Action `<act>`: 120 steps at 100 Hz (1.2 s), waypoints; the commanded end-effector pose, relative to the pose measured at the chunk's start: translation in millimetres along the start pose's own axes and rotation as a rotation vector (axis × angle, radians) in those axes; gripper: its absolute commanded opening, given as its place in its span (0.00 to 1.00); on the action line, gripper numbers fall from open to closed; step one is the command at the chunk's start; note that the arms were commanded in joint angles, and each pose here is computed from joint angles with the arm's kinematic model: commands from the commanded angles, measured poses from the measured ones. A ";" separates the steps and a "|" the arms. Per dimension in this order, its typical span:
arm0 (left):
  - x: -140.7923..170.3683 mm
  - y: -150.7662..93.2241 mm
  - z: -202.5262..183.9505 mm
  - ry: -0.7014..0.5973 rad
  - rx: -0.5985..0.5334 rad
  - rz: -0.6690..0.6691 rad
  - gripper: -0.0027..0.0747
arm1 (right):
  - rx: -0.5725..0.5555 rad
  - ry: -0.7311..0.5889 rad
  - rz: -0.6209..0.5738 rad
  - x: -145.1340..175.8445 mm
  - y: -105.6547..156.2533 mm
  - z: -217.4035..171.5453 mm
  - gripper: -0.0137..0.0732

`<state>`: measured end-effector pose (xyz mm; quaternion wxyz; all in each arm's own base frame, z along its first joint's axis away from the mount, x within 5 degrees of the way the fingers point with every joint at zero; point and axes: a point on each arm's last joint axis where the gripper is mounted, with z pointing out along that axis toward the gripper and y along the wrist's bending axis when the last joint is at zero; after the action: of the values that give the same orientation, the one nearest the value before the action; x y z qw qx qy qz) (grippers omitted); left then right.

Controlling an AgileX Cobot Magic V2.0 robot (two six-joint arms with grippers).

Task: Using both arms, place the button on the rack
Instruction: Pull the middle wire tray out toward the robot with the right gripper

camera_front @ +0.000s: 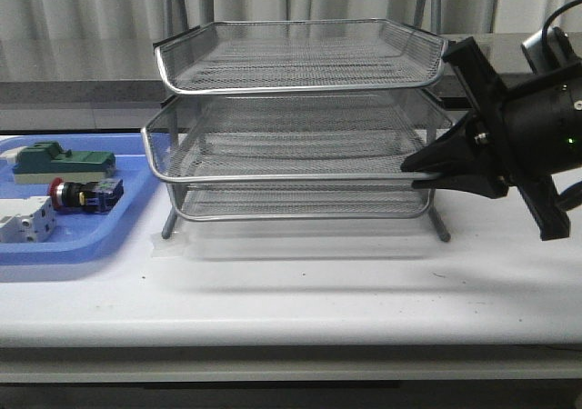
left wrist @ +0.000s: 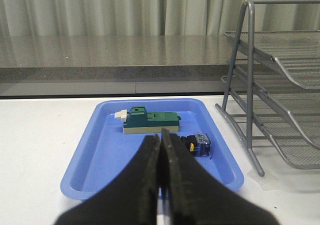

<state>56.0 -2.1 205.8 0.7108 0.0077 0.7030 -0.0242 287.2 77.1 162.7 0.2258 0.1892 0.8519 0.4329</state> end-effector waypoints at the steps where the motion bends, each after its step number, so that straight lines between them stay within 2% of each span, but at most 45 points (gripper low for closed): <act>1: 6.5 -1.3 -0.7 -0.072 0.019 -0.011 0.01 | -0.024 0.022 -0.068 12.9 5.9 -12.6 0.14; 26: 6.5 -1.3 -0.7 -0.072 0.019 -0.011 0.01 | -0.017 0.029 -0.059 37.4 1.3 -31.9 0.14; 43: 6.5 -1.3 -0.7 -0.072 0.019 -0.011 0.01 | -0.011 0.025 -0.060 40.4 0.6 -35.0 0.16; 55: 6.5 -1.3 -0.7 -0.072 0.019 -0.011 0.01 | -0.013 0.026 -0.060 40.5 0.8 -35.0 0.30; 69: 6.5 -1.3 -0.7 -0.072 0.019 -0.011 0.01 | -0.049 0.048 -0.072 42.8 4.3 -35.7 0.56; 76: 6.5 -1.3 -0.7 -0.072 0.019 -0.011 0.01 | -0.068 0.067 -0.091 44.8 6.4 -36.4 0.64; 104: 6.5 -1.3 -0.7 -0.072 0.019 -0.011 0.01 | -0.075 0.179 -0.169 55.4 6.8 -38.8 0.65; 120: 6.5 -1.3 -0.7 -0.072 0.019 -0.011 0.01 | -0.050 0.192 -0.236 60.1 14.8 -52.1 0.65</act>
<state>56.0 -2.1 205.8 0.7108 0.0077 0.7030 -0.0242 217.4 79.1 167.9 0.1824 0.0720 0.8860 0.4202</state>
